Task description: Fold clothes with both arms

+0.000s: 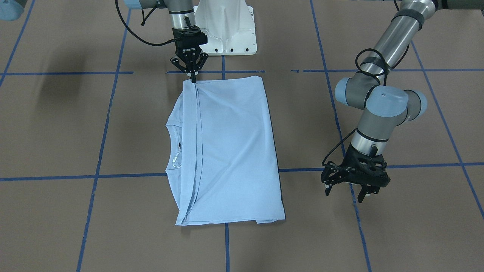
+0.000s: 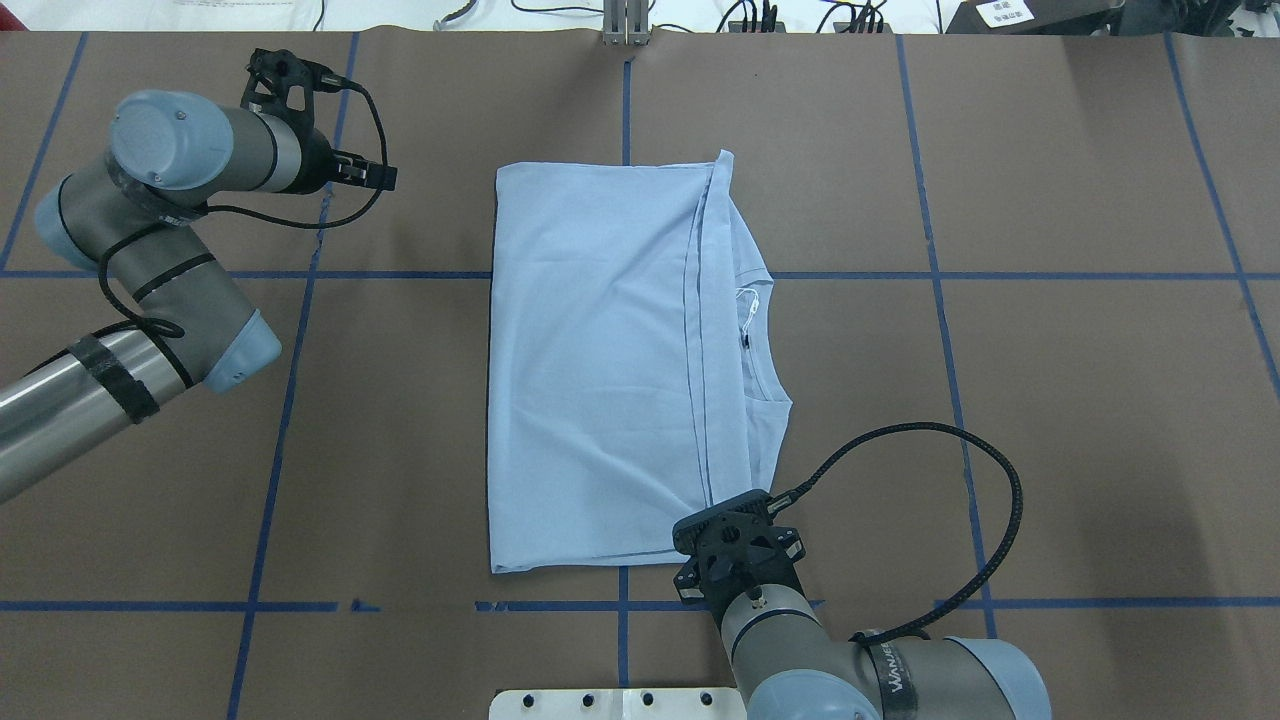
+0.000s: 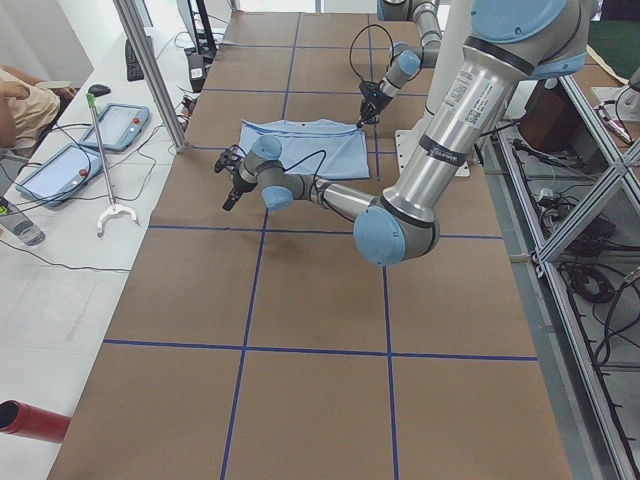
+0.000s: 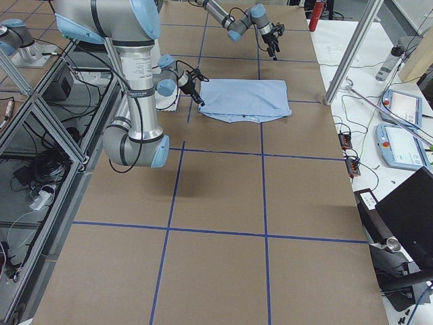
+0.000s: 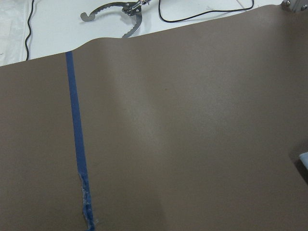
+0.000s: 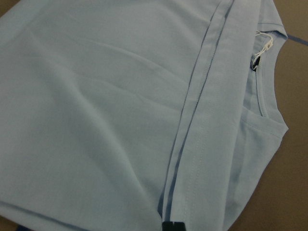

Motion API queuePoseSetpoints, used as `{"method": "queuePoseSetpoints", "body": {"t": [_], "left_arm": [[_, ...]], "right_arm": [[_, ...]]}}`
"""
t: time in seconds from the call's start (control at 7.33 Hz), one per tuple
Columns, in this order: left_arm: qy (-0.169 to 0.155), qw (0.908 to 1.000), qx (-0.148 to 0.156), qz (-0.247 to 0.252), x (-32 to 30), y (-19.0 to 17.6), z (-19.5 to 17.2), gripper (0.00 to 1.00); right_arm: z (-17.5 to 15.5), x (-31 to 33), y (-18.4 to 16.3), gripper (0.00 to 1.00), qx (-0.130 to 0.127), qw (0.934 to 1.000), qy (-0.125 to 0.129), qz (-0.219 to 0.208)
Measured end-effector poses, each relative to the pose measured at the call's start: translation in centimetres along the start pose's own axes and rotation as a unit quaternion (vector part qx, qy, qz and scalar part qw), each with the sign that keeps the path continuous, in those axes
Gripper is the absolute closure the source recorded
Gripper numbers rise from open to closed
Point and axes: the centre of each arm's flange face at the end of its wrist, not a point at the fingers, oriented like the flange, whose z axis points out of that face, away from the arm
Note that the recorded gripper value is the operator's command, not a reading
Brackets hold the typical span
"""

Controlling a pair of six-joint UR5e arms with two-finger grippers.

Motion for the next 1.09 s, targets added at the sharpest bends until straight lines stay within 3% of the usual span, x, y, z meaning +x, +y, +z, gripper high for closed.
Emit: {"method": "queuePoseSetpoints", "body": {"t": [0.55,0.82,1.09], "left_arm": [[0.001,1.0000,0.000,0.000,0.1,0.0,0.0,0.00],[0.002,1.0000,0.002,0.001,0.3,-0.1,-0.2,0.00],[0.004,1.0000,0.003,0.001,0.4,-0.2,-0.4,0.00]], "right_arm": [[-1.9,2.1,-2.1,1.00,0.013,0.9994,-0.009,0.031],[-1.8,5.3,-0.4,1.00,0.001,0.9957,0.007,0.092],[-1.5,6.9,1.7,1.00,-0.012,0.9868,0.020,0.160]]}}
